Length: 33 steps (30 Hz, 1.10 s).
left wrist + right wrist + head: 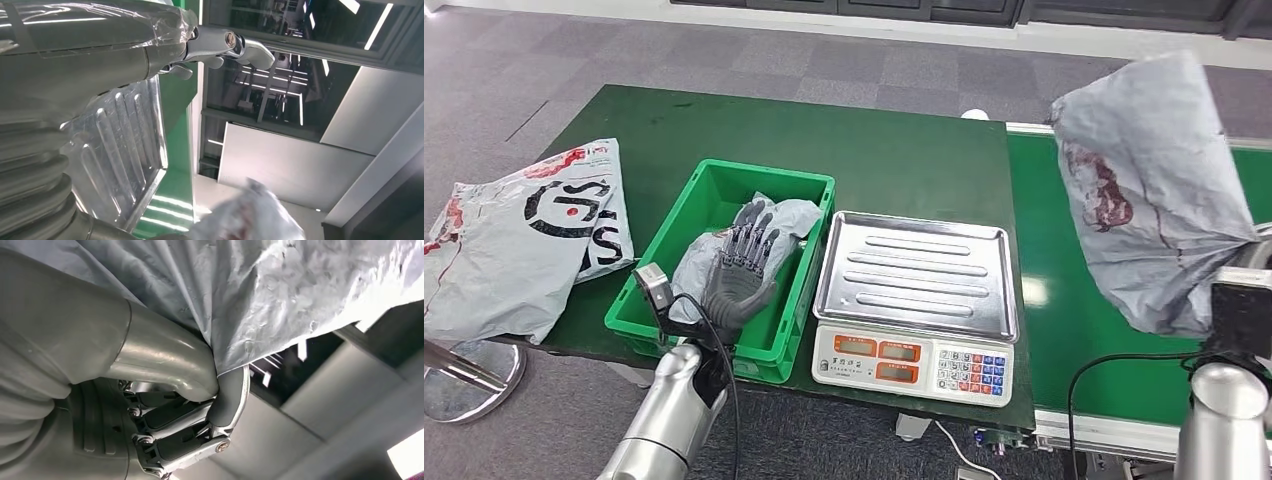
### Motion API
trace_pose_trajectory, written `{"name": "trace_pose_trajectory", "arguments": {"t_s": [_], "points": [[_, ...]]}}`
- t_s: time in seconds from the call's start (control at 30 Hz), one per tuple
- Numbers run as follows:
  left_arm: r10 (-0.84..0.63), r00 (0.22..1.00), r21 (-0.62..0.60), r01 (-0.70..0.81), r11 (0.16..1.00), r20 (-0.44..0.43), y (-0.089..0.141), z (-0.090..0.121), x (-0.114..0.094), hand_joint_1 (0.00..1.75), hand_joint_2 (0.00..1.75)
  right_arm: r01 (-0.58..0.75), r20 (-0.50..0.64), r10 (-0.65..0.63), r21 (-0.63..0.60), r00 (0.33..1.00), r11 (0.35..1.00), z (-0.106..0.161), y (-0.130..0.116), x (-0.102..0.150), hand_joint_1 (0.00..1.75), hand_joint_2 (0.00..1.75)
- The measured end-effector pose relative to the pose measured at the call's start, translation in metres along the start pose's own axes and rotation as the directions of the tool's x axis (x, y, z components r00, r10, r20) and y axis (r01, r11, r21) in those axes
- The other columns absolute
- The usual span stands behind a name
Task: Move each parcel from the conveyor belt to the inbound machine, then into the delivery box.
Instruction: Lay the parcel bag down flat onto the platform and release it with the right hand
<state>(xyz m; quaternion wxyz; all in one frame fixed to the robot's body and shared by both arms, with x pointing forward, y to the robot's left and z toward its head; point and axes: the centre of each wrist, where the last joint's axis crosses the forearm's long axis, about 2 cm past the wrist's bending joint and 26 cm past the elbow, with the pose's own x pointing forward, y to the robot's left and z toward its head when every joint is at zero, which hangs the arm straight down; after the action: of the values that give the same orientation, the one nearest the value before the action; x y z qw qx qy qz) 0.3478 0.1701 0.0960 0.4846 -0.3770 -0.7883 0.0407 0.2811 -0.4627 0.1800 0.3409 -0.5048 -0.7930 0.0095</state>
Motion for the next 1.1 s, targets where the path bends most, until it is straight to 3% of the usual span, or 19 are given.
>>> {"name": "trace_pose_trajectory", "arguments": {"t_s": [0.43, 0.53, 0.67, 0.73, 0.77, 0.87, 0.93, 1.0, 1.1], "points": [[-0.05, 0.998, 0.021, 0.05, 0.999, -0.023, -0.003, -0.002, -0.003, 0.0, 1.75, 0.062, 0.093, -0.054, -0.093, 0.994, 0.994, -0.005, -0.011, 0.022, 1.75, 1.75], [-0.088, 0.996, 0.036, 0.089, 0.995, -0.028, -0.004, -0.003, -0.003, 0.0, 1.75, 0.111, 0.128, -0.11, 0.001, 0.986, 0.994, -0.006, 0.003, 0.036, 1.75, 1.75], [-0.081, 0.996, 0.034, 0.082, 0.996, -0.022, -0.007, -0.005, -0.004, 0.0, 1.75, 0.247, 0.1, -0.272, 0.214, 0.957, 0.945, -0.004, 0.045, 0.061, 1.75, 1.75], [-0.077, 0.997, 0.031, 0.078, 0.997, -0.02, -0.009, -0.006, -0.004, 0.0, 1.75, 0.41, 0.002, -0.436, 0.335, 0.9, 0.848, 0.0, 0.073, 0.072, 1.75, 1.75], [-0.075, 0.997, 0.029, 0.076, 0.997, -0.019, -0.009, -0.006, -0.005, 0.0, 1.75, 0.52, -0.083, -0.534, 0.396, 0.841, 0.757, 0.004, 0.088, 0.076, 1.75, 1.75], [-0.073, 0.997, 0.021, 0.073, 0.997, -0.016, -0.011, -0.009, -0.004, 0.0, 1.75, 0.786, -0.366, -0.732, 0.493, 0.575, 0.372, 0.018, 0.133, 0.087, 1.75, 1.75], [-0.07, 0.997, 0.014, 0.071, 0.997, -0.016, -0.013, -0.011, -0.005, 0.0, 1.75, 0.851, -0.505, -0.736, 0.491, 0.452, 0.186, 0.03, 0.158, 0.092, 1.75, 1.75], [-0.068, 0.998, 0.012, 0.068, 0.998, -0.017, -0.014, -0.012, -0.006, 0.0, 1.75, 0.879, -0.593, -0.702, 0.466, 0.395, 0.1, 0.043, 0.174, 0.095, 1.75, 1.75], [-0.068, 0.998, 0.012, 0.068, 0.998, -0.016, -0.015, -0.013, -0.006, 0.0, 1.75, 0.903, -0.675, -0.645, 0.427, 0.36, 0.057, 0.056, 0.188, 0.093, 1.75, 1.75]]}}
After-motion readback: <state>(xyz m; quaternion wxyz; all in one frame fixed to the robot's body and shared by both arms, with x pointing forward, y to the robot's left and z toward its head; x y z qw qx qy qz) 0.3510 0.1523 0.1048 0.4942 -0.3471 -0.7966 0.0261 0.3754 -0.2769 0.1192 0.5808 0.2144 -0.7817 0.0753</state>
